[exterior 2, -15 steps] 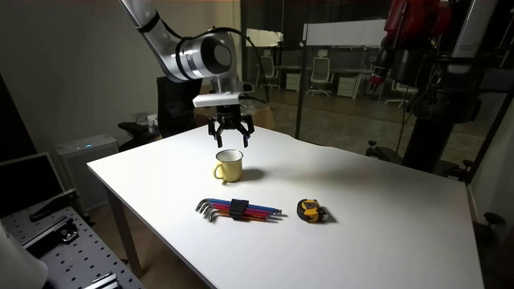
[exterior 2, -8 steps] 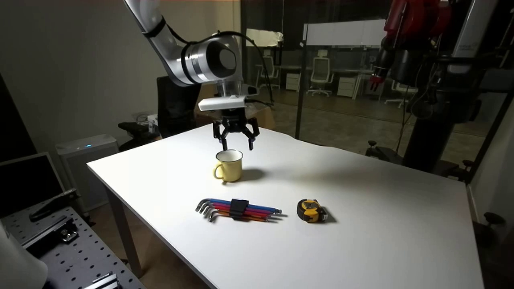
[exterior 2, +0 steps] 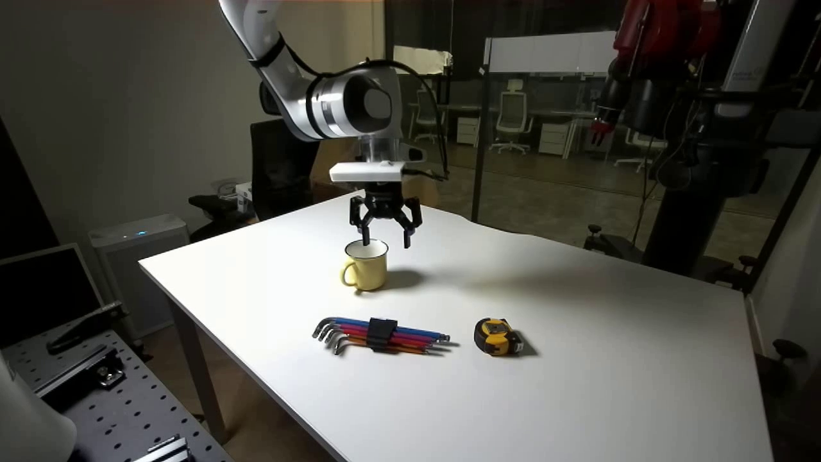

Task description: Move the yellow mug backwards

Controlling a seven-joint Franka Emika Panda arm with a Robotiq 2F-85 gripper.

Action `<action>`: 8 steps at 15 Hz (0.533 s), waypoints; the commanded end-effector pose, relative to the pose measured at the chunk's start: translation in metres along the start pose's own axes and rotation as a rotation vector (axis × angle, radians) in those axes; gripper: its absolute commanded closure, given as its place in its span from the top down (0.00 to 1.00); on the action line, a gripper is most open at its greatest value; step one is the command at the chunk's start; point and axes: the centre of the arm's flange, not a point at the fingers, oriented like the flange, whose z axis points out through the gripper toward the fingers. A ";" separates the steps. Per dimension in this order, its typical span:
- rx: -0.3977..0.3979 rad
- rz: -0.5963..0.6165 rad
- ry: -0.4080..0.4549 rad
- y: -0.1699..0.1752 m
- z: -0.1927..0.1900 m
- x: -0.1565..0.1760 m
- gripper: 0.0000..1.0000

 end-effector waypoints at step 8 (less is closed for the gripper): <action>0.039 -0.008 -0.114 0.035 0.031 0.078 1.00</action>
